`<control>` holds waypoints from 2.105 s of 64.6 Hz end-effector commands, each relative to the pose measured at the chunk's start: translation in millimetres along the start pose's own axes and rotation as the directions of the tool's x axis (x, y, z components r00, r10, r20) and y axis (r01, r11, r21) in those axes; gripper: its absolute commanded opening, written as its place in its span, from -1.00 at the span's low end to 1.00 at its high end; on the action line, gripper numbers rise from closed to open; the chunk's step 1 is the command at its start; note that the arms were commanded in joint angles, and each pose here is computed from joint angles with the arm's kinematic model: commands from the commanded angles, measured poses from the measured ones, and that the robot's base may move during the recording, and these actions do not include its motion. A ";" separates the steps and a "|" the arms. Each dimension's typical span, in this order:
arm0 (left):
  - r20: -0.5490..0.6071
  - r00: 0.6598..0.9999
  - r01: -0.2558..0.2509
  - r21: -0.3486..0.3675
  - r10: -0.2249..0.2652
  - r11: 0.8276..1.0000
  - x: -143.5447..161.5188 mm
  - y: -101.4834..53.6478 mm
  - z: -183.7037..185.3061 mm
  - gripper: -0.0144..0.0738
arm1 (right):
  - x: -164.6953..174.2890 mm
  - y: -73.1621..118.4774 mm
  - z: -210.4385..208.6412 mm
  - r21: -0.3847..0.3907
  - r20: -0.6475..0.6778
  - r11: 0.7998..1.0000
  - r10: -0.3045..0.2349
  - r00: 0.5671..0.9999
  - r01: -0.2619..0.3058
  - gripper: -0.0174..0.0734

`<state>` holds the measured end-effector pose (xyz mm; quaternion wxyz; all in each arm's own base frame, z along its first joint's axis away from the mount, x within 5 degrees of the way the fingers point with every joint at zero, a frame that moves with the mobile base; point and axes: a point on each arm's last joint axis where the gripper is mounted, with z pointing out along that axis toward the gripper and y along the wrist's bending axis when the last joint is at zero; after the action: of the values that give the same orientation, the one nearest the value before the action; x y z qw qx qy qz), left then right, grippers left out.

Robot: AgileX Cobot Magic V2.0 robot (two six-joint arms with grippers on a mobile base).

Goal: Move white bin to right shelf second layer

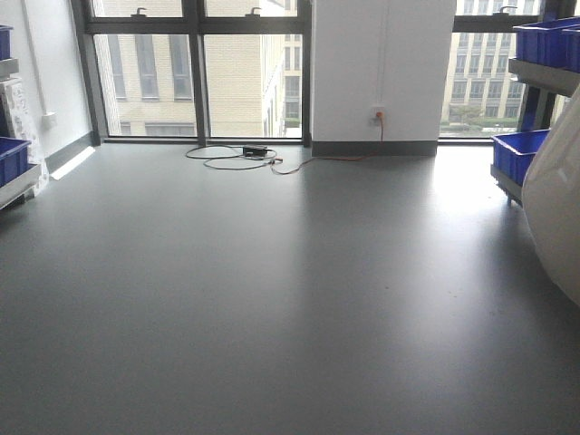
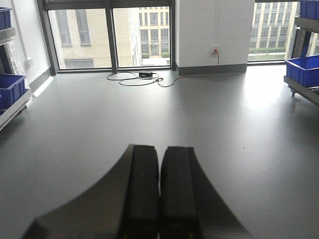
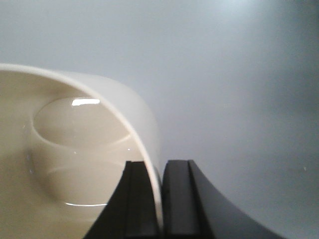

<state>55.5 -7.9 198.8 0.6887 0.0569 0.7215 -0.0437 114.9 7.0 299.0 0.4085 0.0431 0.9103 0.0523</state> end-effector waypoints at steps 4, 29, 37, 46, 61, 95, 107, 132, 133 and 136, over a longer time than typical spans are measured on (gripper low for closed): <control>0.065 0.998 0.003 0.003 -0.003 1.000 3.7 -0.3 0.6 -0.48 | -15.1 2.0 -7.0 -0.015 0.113 1.000 0.005 0.994 -0.004 -0.51; 0.065 0.998 0.003 0.003 -0.003 1.000 3.7 -0.3 0.6 -0.48 | -15.0 2.0 -6.9 -0.015 0.112 1.000 0.005 0.994 -0.004 -0.51; 0.065 0.998 0.003 0.003 -0.003 1.000 3.7 -0.3 0.6 -0.48 | -15.0 2.0 -6.9 -0.015 0.112 1.000 0.005 0.994 -0.004 -0.51; 0.065 0.998 0.003 0.003 -0.003 1.000 3.7 -0.3 0.6 -0.48 | -15.1 2.0 -7.0 -0.015 0.113 1.000 0.005 0.994 -0.004 -0.51; 0.065 0.998 0.003 0.003 -0.003 1.000 3.7 -0.3 0.6 -0.48 | -15.4 2.0 -6.5 -0.015 0.113 1.000 0.005 0.994 -0.004 -0.51; 0.063 0.998 0.003 0.003 -0.003 1.000 3.9 -0.3 0.6 -0.48 | -15.8 2.0 -4.4 -0.014 0.105 1.000 0.007 0.994 -0.005 -0.51; 0.063 0.998 0.003 0.003 -0.003 1.000 3.9 -0.3 0.6 -0.48 | -15.8 2.0 -4.4 -0.014 0.105 1.000 0.007 0.994 -0.005 -0.51; 0.063 0.998 0.003 0.003 -0.003 1.000 3.9 -0.3 0.6 -0.48 | -15.8 2.0 -4.4 -0.014 0.105 1.000 0.007 0.994 -0.005 -0.51; 0.063 0.998 0.003 0.003 -0.003 1.000 3.9 -0.3 0.6 -0.48 | -15.8 2.0 -4.4 -0.014 0.105 1.000 0.007 0.994 -0.005 -0.51; 0.063 0.998 0.003 0.003 -0.003 1.000 3.9 -0.3 0.6 -0.48 | -15.8 2.0 -4.4 -0.014 0.105 1.000 0.007 0.994 -0.005 -0.51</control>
<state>55.5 -7.9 198.8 0.6887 0.0569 0.7215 -0.0437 116.7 7.3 298.5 0.4074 0.0440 0.9106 0.0540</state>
